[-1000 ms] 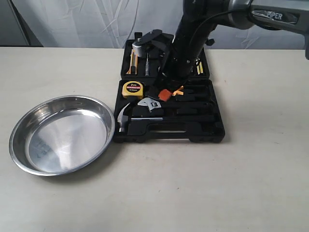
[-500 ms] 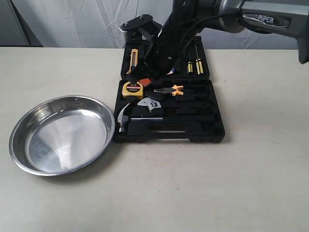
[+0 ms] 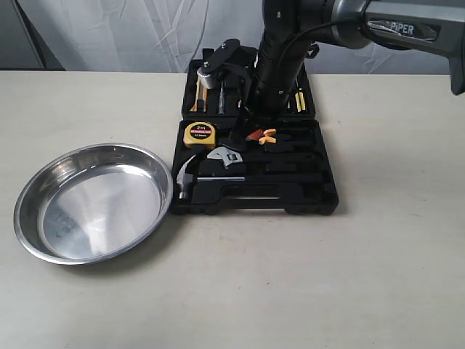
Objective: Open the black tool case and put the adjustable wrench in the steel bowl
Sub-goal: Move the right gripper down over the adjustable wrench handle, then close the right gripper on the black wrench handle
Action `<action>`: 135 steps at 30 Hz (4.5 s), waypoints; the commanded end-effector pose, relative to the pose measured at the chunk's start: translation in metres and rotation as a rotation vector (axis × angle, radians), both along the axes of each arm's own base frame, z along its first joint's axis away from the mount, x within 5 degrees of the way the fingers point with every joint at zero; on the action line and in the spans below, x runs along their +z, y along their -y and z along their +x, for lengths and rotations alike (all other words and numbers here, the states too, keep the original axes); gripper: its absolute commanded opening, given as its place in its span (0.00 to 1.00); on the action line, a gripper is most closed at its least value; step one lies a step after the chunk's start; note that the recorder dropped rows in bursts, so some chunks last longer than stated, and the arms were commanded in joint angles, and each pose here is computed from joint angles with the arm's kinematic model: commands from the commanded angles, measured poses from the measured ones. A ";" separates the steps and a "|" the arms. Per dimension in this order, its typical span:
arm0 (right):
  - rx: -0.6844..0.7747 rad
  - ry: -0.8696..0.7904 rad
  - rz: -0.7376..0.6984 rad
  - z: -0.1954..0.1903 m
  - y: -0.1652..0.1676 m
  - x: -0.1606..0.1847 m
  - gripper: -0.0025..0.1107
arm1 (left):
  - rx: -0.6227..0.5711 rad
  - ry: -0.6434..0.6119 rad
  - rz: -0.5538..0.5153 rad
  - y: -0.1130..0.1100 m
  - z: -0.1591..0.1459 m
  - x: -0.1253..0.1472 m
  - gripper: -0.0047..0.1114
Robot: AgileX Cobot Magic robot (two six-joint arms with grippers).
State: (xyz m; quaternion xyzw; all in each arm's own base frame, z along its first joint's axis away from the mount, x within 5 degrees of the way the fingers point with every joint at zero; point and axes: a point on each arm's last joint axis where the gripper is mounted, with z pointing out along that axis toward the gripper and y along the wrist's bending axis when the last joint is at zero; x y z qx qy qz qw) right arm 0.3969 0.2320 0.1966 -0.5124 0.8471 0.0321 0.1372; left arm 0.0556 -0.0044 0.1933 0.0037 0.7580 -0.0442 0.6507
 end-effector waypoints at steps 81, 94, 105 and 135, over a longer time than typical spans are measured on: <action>0.477 0.110 -0.129 0.015 -0.002 -0.044 0.37 | 0.000 -0.001 0.005 0.000 0.000 -0.002 0.04; 0.480 0.080 -0.140 0.017 -0.003 -0.061 0.37 | 0.000 -0.001 0.005 0.000 0.000 -0.002 0.04; 0.482 0.050 -0.148 0.018 -0.003 -0.081 0.37 | 0.000 -0.001 0.005 0.000 0.000 -0.002 0.04; 0.422 0.089 -0.151 0.016 0.000 -0.047 0.02 | 0.000 -0.001 0.005 0.000 0.000 -0.002 0.04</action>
